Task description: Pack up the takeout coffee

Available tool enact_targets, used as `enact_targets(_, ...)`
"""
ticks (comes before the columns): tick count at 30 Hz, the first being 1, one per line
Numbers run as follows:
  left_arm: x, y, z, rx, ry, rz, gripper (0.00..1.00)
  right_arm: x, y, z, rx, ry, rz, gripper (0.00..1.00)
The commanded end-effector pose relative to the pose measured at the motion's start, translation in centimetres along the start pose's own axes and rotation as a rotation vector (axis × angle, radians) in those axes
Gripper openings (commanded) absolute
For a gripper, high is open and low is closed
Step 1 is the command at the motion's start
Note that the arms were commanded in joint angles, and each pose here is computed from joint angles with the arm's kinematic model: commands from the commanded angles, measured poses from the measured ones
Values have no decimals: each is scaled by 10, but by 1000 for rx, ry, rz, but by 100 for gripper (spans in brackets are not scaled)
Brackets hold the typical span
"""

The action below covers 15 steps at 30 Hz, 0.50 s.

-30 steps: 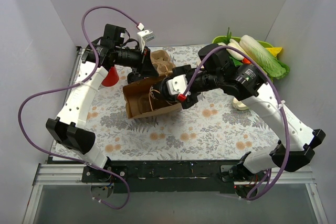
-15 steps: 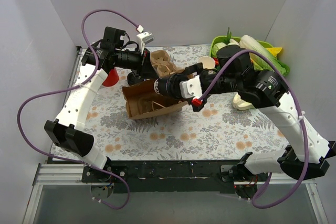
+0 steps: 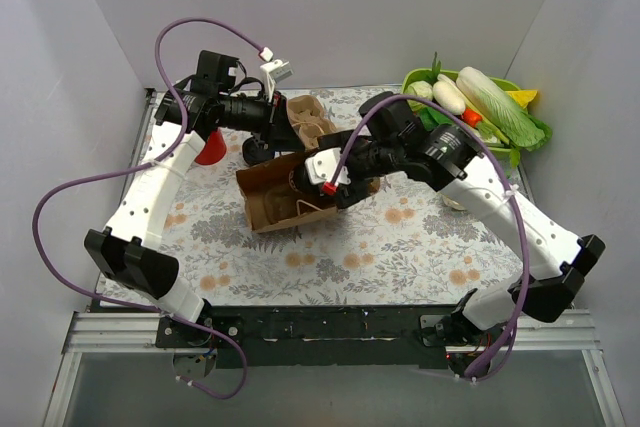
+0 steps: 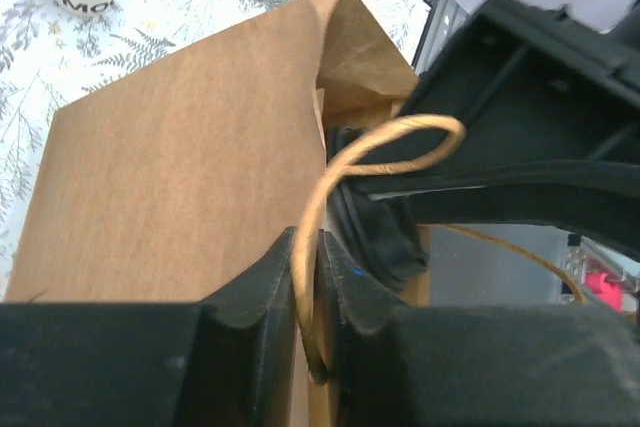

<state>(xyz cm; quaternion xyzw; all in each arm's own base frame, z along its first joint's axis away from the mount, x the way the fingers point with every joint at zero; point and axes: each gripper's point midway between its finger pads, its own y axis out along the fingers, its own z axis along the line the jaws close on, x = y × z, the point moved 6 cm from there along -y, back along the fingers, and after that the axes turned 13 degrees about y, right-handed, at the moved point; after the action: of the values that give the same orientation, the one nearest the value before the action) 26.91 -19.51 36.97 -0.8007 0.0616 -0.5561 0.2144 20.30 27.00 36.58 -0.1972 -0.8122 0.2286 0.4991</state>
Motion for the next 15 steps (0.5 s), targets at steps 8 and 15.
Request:
enact_targets(8, 46, -39, -43, -12, 128, -159, 77, -17, 10, 3, -81, -116, 80, 1)
enact_targets(15, 43, -70, -1, 336, 27, -249, 79, -39, 1, 30, -61, -151, 115, 1)
